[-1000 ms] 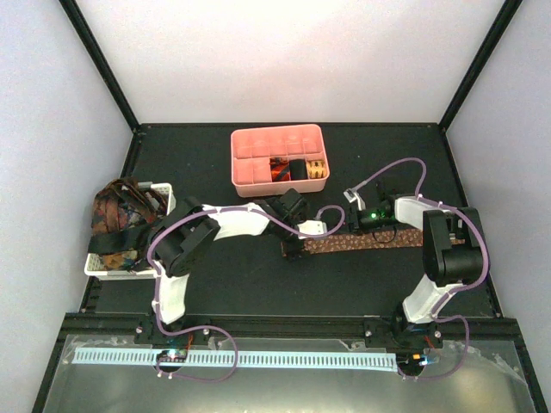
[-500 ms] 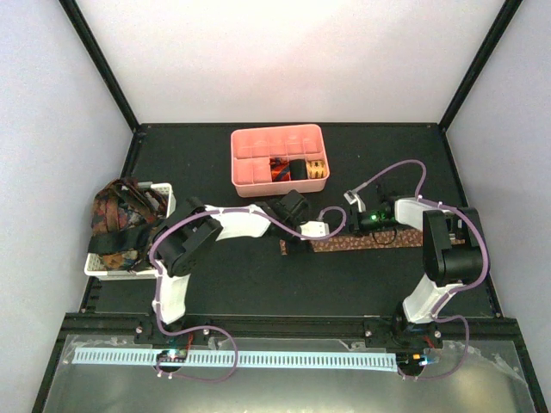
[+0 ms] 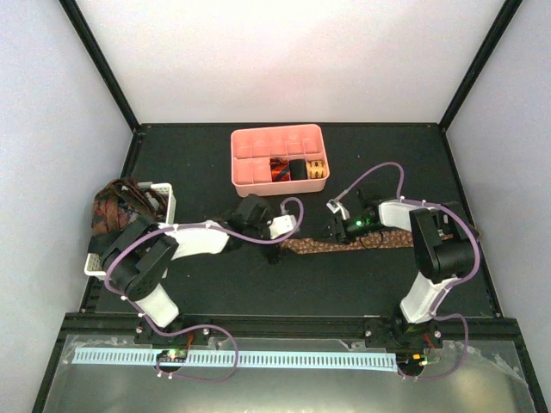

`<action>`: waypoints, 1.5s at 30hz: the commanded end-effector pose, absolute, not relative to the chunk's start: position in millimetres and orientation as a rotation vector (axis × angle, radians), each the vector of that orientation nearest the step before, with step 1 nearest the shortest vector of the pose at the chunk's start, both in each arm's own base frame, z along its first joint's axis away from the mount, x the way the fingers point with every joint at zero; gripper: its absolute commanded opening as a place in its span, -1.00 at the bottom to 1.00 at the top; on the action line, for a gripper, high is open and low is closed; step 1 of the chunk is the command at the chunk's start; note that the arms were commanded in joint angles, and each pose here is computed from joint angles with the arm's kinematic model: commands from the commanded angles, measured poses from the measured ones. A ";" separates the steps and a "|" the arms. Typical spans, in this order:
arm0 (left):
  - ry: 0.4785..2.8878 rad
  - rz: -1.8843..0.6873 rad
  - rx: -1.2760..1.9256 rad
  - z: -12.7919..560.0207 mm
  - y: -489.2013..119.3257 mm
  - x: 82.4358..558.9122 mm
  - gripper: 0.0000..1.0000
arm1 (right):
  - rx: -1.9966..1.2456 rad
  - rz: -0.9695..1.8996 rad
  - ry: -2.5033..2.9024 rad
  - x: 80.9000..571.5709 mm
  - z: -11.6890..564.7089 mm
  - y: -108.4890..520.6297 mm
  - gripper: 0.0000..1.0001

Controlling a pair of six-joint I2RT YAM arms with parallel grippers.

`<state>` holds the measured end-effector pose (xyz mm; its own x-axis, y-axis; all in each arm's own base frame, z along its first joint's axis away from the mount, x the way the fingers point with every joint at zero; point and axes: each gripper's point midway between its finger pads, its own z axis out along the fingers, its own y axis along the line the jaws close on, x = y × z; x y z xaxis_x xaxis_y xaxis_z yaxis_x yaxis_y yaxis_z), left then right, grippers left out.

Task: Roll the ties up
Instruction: Roll the tie at the center of the board.

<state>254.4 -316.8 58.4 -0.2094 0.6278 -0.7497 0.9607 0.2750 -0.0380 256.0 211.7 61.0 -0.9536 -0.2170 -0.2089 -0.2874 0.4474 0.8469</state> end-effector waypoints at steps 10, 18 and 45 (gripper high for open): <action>1.782 -0.818 1.267 61.8 -308.5 251.5 0.98 | -0.511 1.421 2.691 266.7 41.7 222.3 -0.03; 1.832 -0.861 1.312 42.5 -311.6 247.7 0.93 | -0.550 1.455 2.712 260.5 37.0 231.8 -0.10; 1.751 -0.791 1.423 45.7 -315.3 251.5 0.10 | -0.527 1.271 2.892 258.7 -12.8 216.4 -0.97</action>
